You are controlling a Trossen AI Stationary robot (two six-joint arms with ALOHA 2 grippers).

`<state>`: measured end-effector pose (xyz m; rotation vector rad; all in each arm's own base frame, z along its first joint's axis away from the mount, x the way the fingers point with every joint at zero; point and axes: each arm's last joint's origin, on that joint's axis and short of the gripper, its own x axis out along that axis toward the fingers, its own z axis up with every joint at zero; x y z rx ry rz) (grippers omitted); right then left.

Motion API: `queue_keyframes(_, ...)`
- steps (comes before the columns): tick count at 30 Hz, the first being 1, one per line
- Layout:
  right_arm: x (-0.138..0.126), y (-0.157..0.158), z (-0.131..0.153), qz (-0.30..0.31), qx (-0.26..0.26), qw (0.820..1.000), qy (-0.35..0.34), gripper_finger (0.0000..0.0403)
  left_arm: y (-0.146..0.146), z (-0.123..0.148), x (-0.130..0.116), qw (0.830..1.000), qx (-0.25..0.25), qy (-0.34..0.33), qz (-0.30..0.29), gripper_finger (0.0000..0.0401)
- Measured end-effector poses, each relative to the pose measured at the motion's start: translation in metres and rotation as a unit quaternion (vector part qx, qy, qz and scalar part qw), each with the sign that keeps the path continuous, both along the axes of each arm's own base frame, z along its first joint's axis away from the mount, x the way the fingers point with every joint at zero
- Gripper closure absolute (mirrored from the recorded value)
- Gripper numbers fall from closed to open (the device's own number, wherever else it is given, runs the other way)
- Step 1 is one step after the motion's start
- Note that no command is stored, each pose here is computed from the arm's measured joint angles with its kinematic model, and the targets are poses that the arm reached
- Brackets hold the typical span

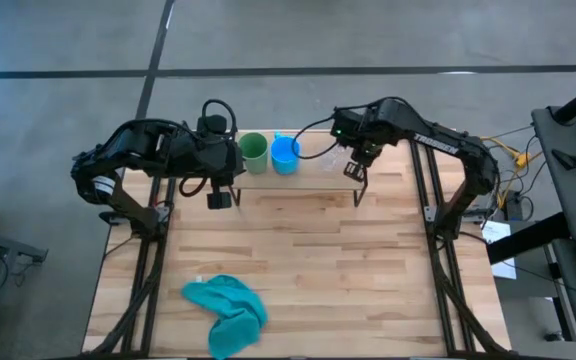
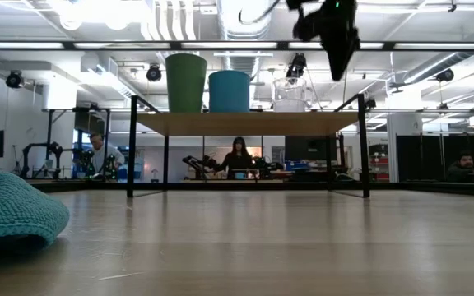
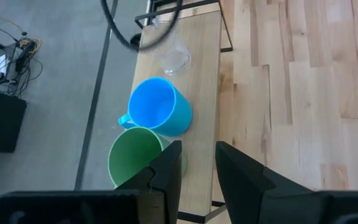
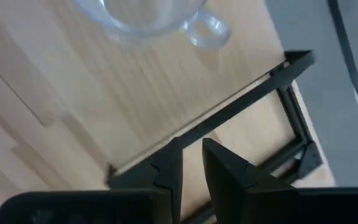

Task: Stack small to large cups/mugs on shelf
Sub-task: Return to Home Position

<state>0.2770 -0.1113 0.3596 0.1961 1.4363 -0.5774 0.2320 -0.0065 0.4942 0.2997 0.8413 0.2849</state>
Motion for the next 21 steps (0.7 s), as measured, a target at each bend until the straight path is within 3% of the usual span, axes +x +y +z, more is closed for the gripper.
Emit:
queue_keyframes(6,-0.027,0.028,0.051,-0.017,-0.024,0.994,-0.109,0.0346,0.0,0.0,0.0,1.0,-0.003,-0.003,0.003,0.0317)
queue_keyframes(13,-0.077,0.054,0.101,-0.018,-0.044,0.972,-0.229,0.0346,0.0,-0.002,0.002,0.999,-0.026,-0.009,0.029,0.0317)
queue_keyframes(17,-0.108,0.068,0.119,-0.003,-0.055,0.951,-0.305,0.0346,0.002,0.004,-0.007,0.994,-0.06,-0.047,0.079,0.0317)
queue_keyframes(21,-0.136,0.08,0.133,0.03,-0.036,0.917,-0.397,0.0346,0.004,0.02,-0.034,0.976,-0.118,-0.128,0.129,0.0317)
